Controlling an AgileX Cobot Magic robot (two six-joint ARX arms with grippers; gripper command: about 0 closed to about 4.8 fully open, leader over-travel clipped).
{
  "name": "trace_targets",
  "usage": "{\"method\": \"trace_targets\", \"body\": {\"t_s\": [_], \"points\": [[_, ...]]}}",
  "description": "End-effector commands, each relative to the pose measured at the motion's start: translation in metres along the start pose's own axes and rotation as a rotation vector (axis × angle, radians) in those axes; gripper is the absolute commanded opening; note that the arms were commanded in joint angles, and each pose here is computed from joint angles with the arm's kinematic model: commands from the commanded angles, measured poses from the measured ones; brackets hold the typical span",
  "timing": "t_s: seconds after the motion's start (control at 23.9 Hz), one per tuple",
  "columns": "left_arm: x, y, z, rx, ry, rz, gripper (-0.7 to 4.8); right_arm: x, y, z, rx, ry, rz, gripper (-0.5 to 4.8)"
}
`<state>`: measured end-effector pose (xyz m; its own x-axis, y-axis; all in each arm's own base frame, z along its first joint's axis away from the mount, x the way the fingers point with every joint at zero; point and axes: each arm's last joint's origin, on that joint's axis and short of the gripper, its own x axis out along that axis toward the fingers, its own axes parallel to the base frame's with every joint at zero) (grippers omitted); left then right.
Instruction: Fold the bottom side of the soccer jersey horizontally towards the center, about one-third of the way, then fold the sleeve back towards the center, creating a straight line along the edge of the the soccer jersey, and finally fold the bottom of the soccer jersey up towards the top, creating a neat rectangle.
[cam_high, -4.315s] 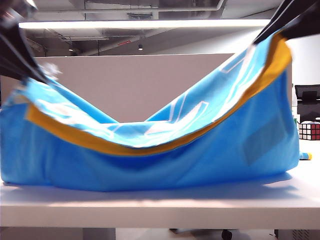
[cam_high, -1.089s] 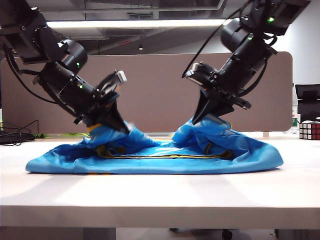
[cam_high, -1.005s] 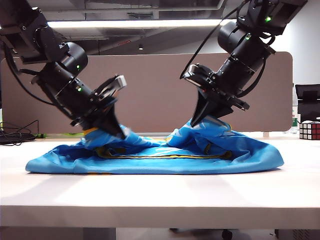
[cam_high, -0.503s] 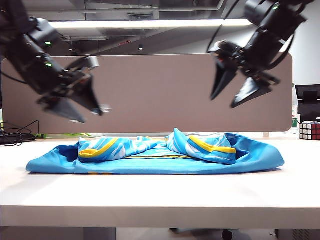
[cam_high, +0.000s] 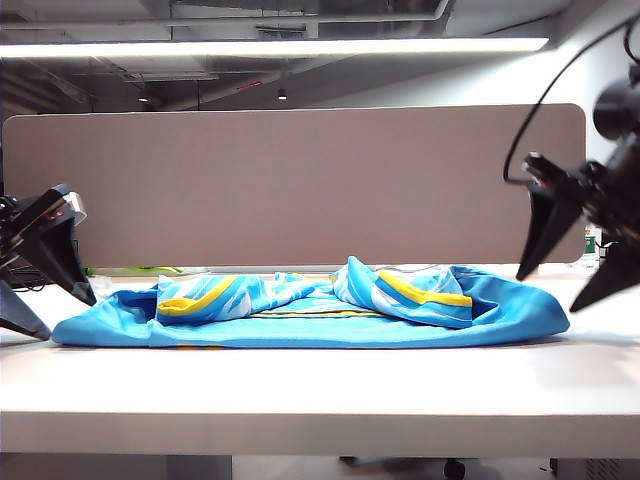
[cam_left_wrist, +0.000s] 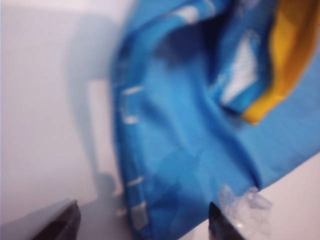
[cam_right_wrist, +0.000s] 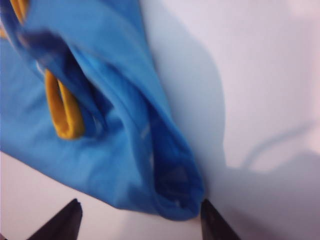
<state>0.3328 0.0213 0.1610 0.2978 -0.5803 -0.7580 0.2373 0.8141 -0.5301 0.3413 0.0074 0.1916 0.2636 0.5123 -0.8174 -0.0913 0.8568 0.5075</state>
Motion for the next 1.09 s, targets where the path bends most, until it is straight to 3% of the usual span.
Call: {"method": "trace_targets", "body": {"t_s": [0.04,0.17,0.34,0.46,0.5,0.54,0.59,0.63,0.67,0.84,0.96,1.09], "points": [[0.013,0.004,-0.013,0.014,-0.026,0.0,3.27,0.016,-0.011,-0.015,0.036,-0.023,0.063,3.3],[0.023,0.007,-0.025,-0.022,-0.042,-0.002,3.27,0.032,-0.02,-0.03,0.108,-0.05,0.093,3.28],[0.031,0.0,-0.028,-0.017,-0.026,-0.03,3.25,0.041,-0.021,-0.035,0.136,-0.086,0.103,3.26],[0.037,-0.008,-0.025,0.011,-0.034,-0.04,2.99,0.045,-0.015,-0.034,0.126,-0.101,0.109,3.23],[0.041,-0.014,-0.023,0.024,-0.035,-0.044,2.66,0.047,-0.011,-0.033,0.12,-0.106,0.112,3.13],[0.043,-0.016,-0.022,0.036,-0.037,-0.047,2.26,0.047,-0.011,-0.033,0.119,-0.108,0.11,2.91],[0.045,-0.019,-0.021,0.054,-0.04,-0.027,1.08,0.048,-0.009,-0.033,0.116,-0.112,0.094,2.28],[0.047,-0.021,-0.021,0.066,-0.043,-0.013,0.27,0.049,-0.009,-0.033,0.114,-0.112,0.083,1.72],[0.047,-0.021,-0.019,0.071,-0.053,-0.011,-0.04,0.049,-0.009,-0.033,0.113,-0.113,0.08,1.18],[0.04,-0.019,-0.017,0.032,-0.08,-0.011,-0.05,0.045,-0.006,-0.033,0.093,-0.115,0.079,0.07],[0.023,-0.023,-0.028,-0.009,0.002,-0.003,-0.05,0.026,0.004,-0.041,0.022,-0.094,0.068,-0.02],[0.003,-0.037,-0.049,0.013,0.125,0.041,-0.05,-0.001,0.018,-0.054,-0.038,-0.092,0.063,-0.02]]}}
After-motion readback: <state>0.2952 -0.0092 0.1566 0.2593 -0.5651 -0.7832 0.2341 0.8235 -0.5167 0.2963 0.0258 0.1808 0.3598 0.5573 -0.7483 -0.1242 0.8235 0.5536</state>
